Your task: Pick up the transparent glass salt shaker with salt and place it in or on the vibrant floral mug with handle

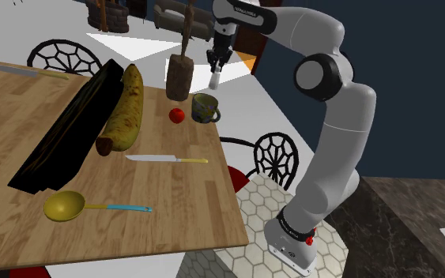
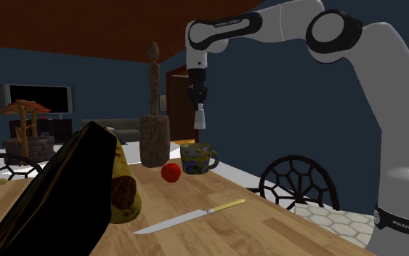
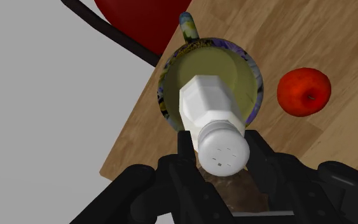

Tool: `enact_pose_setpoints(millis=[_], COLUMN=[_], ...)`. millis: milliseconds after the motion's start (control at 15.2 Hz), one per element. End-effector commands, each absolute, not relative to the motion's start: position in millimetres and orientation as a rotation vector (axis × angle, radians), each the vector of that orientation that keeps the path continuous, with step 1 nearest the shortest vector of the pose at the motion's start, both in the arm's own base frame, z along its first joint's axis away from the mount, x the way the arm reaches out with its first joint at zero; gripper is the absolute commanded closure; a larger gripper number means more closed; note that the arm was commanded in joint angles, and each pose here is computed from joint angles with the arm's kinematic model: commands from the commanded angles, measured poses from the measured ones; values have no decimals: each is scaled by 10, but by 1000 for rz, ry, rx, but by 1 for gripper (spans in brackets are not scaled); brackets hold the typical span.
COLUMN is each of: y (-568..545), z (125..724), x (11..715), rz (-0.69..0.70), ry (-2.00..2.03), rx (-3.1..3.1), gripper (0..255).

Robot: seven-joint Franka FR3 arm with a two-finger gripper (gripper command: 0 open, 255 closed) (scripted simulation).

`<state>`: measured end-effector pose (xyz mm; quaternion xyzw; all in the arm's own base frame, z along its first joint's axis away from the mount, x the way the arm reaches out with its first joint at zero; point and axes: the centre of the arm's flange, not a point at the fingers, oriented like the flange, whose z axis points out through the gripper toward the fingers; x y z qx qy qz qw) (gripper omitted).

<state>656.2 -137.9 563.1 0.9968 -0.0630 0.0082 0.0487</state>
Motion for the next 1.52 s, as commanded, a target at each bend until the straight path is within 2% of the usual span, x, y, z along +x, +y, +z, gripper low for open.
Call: enact_pose_setpoints(millis=[0,858,1320,1386,1452], y=[-1382,-1382,-1382,-1381,-1381], z=[5530,4858,4858,4858,4858], x=[6562,6562,6562,6562,6562], rz=[26,26,26,26,26], ry=[-192,-192,-192,-192,-192], rx=[3038,3038,3038,3038,3038], gripper=[255,255,255,0,0])
